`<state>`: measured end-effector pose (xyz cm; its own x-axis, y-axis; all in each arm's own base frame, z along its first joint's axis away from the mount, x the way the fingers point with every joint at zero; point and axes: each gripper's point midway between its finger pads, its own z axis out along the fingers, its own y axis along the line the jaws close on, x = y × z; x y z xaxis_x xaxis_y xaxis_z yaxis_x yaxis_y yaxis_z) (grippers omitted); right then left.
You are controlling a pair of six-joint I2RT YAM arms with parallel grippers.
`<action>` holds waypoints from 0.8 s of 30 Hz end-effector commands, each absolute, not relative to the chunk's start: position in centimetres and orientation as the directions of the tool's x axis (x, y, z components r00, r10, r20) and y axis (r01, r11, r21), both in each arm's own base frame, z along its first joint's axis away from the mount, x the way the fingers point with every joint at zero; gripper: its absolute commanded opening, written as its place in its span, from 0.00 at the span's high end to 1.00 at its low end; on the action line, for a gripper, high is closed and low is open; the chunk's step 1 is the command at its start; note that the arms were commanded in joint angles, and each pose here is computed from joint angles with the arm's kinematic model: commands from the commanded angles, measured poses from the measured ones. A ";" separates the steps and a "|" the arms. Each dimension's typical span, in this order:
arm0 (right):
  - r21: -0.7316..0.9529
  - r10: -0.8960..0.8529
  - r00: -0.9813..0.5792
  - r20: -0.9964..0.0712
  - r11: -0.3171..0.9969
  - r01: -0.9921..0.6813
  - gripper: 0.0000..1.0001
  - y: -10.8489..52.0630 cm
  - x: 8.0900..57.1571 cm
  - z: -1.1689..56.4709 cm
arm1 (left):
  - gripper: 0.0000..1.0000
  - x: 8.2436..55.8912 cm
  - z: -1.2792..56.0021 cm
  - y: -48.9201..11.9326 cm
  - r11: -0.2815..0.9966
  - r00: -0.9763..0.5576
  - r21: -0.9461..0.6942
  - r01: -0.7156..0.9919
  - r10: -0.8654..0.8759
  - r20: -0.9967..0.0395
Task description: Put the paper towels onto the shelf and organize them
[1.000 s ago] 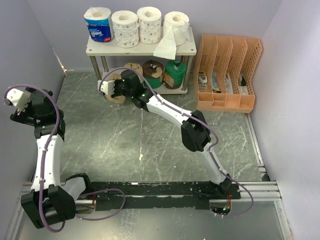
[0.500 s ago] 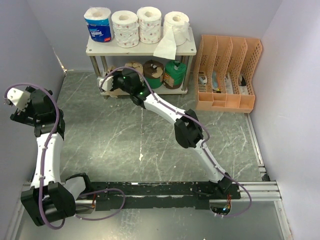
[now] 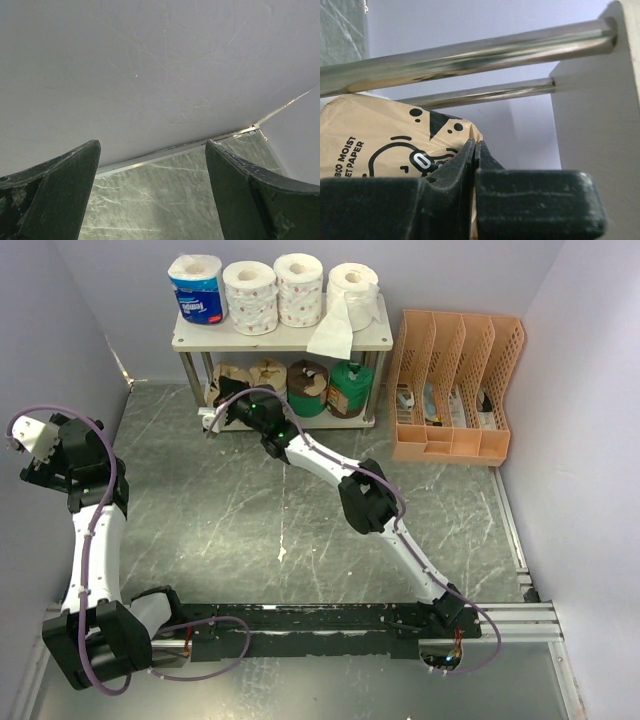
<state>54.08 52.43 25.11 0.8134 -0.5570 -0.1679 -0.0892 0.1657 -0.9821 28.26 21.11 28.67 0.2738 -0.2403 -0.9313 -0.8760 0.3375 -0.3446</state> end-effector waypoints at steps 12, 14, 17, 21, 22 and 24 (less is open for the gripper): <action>-0.996 -0.536 0.842 0.054 0.030 0.082 0.88 53.2 52.2 19.1 | 0.04 28.6 29.8 21.5 0.345 0.313 -0.388 -0.855 -0.255 -0.915; -0.997 -0.544 0.838 0.044 0.026 0.070 0.84 53.2 52.6 18.2 | 0.04 28.6 29.8 21.4 0.346 0.312 -0.388 -0.854 -0.256 -0.915; -0.998 -0.553 0.833 0.018 0.040 0.048 0.59 53.3 53.1 17.4 | 0.04 28.6 29.8 21.4 0.347 0.311 -0.388 -0.854 -0.257 -0.915; -0.997 -0.547 0.837 0.014 0.059 0.055 0.03 53.2 53.6 17.0 | 0.04 28.7 29.8 21.4 0.350 0.312 -0.389 -0.852 -0.257 -0.915; -0.997 -0.546 0.837 0.016 0.057 0.057 0.00 53.2 53.8 16.8 | 0.04 28.7 29.8 21.4 0.351 0.311 -0.389 -0.852 -0.258 -0.915; -0.996 -0.546 0.837 0.006 0.074 0.056 0.00 53.3 54.1 17.0 | 0.04 28.7 29.9 21.3 0.354 0.313 -0.391 -0.850 -0.259 -0.914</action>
<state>52.64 53.90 17.69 0.8502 -0.5265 0.0060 0.0393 0.0521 -0.9979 28.47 21.21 28.32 0.2721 -0.2601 -0.9265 -0.8694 0.3462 -0.3525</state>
